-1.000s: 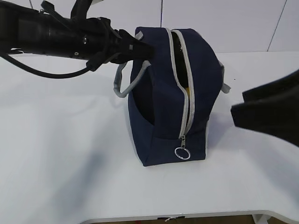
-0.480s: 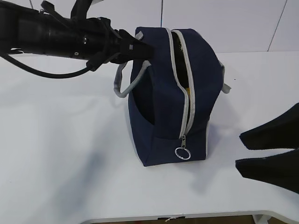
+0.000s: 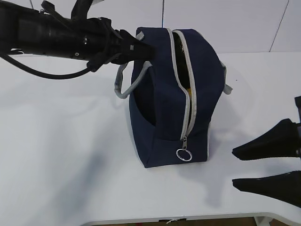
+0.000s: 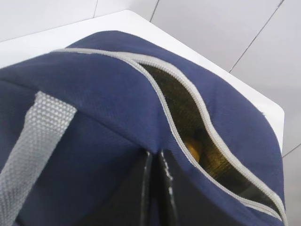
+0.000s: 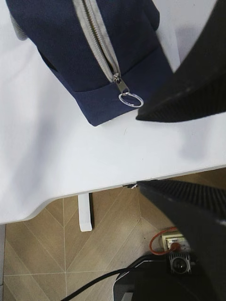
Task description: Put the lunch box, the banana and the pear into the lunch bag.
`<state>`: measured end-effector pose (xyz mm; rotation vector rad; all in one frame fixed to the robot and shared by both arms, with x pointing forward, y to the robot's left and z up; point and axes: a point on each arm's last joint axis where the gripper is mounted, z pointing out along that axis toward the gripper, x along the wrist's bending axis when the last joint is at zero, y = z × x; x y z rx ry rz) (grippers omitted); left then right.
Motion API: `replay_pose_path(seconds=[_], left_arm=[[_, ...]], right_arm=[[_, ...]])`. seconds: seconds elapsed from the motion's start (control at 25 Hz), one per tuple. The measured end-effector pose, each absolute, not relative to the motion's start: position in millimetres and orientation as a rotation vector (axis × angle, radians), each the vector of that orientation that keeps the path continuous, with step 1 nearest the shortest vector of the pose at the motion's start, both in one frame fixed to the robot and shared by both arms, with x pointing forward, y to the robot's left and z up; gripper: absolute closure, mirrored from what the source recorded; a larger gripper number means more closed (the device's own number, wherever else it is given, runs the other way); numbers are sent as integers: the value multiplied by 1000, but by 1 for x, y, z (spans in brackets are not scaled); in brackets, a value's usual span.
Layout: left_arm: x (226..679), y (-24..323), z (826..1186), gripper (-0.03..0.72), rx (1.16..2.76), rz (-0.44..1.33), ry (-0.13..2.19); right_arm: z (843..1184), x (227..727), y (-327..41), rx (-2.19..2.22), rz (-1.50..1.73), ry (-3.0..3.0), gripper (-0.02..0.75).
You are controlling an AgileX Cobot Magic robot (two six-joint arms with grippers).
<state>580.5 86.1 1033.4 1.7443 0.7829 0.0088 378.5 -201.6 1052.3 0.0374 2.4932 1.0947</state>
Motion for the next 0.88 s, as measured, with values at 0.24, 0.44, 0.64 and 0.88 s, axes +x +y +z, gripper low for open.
replay_pose_path(seconds=[0.24,0.44,0.64,0.88], left_arm=[[580,86,1033,706,1744,9,783],[581,86,1034,706,1743,8,784],[581,86,1034,706,1743,8,784],[578,85,1033,704,1760,-8,753]], right_arm=[[1035,400,-195,109,1105,2552,386],[1024,412,-193,119,1069,2566,385],[1016,420,-192,69,1018,2569,385],[1010,424,-192,64,993,2576,384]])
